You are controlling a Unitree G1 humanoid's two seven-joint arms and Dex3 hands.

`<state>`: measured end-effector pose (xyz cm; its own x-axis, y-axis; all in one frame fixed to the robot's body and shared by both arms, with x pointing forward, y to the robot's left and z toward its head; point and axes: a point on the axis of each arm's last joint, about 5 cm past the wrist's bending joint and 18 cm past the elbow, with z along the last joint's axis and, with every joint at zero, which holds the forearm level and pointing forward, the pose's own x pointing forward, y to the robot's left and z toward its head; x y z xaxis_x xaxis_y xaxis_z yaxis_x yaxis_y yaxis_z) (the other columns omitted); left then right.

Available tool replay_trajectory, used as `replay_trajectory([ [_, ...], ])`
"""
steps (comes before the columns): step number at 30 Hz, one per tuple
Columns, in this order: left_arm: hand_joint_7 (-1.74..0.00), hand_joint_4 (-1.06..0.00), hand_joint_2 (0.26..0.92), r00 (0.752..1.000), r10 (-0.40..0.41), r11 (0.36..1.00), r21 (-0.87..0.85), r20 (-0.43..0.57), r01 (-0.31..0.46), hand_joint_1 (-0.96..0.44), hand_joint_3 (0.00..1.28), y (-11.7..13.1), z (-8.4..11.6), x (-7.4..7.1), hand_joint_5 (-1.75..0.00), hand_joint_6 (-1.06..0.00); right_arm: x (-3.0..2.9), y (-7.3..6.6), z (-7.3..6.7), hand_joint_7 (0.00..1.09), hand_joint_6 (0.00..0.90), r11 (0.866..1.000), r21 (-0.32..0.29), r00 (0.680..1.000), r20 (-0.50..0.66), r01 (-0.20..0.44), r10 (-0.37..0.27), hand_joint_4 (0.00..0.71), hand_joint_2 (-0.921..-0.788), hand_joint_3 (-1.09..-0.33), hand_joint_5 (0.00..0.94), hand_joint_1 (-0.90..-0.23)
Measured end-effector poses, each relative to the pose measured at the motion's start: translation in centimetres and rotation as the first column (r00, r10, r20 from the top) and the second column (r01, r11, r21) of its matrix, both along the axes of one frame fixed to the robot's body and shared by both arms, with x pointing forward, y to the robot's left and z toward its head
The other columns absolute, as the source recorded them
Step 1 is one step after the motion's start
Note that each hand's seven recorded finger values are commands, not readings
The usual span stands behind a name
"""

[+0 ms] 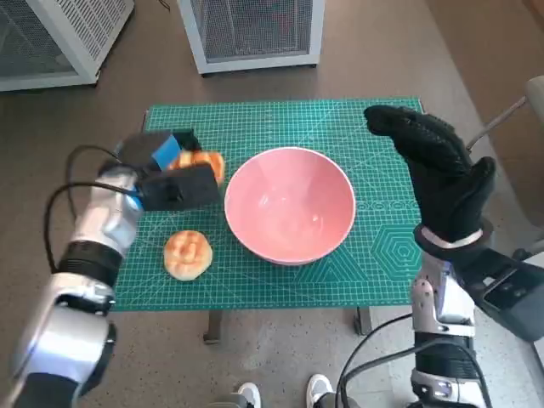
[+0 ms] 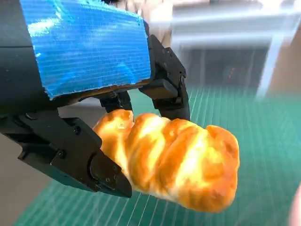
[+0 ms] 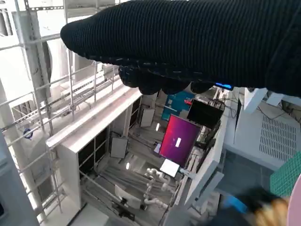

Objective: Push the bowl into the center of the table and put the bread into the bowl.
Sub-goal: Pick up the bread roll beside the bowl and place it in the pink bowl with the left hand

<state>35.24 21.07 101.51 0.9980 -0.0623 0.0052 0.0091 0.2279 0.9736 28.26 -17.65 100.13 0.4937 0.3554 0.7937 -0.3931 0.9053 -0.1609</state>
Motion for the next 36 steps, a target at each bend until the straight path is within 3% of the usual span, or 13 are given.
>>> replay_trajectory([
  [8,-1.22,-0.67,0.920,0.974,-0.089,0.993,-0.057,0.210,0.103,0.00,0.10,-0.8,3.1,-1.3,-1.18,-0.58,0.05,0.1,0.1,0.66,0.053,1.000,-0.001,1.000,0.005,-0.003,0.003,0.408,-0.921,-0.471,0.004,-0.448],
  [14,-1.21,-0.72,0.920,0.933,-0.158,0.980,-0.064,0.324,0.189,0.00,0.07,-1.6,4.0,-3.1,-1.11,-0.60,0.06,0.1,0.1,0.66,0.050,1.000,-0.001,1.000,0.005,-0.005,0.005,0.409,-0.921,-0.471,0.004,-0.449],
  [21,-1.16,-0.76,0.916,0.866,-0.262,0.954,-0.023,0.426,0.300,0.00,0.03,-3.2,4.5,-5.6,-1.05,-0.67,0.06,0.1,0.1,0.67,0.052,1.000,-0.006,1.000,0.006,-0.009,0.009,0.415,-0.921,-0.472,0.007,-0.449],
  [25,-1.15,-0.73,0.917,0.821,-0.339,0.926,0.007,0.459,0.378,0.00,0.02,-4.4,4.9,-7.1,-1.05,-0.70,0.06,0.1,0.1,0.67,0.053,1.000,-0.007,1.000,0.005,-0.016,0.016,0.416,-0.921,-0.472,0.007,-0.449],
  [30,-1.18,-0.71,0.920,0.753,-0.474,0.859,0.052,0.456,0.509,0.00,0.05,-6.1,4.9,-8.4,-1.09,-0.66,0.07,0.2,0.0,0.68,0.051,1.000,-0.010,1.000,-0.006,-0.030,0.030,0.417,-0.921,-0.472,0.007,-0.451],
  [36,-1.21,-0.71,0.921,0.739,-0.556,0.813,0.062,0.379,0.579,0.00,0.09,-7.1,3.9,-8.4,-1.16,-0.56,0.03,0.3,-0.2,0.68,0.048,0.999,-0.001,0.999,-0.013,-0.037,0.037,0.417,-0.921,-0.471,0.006,-0.451],
])
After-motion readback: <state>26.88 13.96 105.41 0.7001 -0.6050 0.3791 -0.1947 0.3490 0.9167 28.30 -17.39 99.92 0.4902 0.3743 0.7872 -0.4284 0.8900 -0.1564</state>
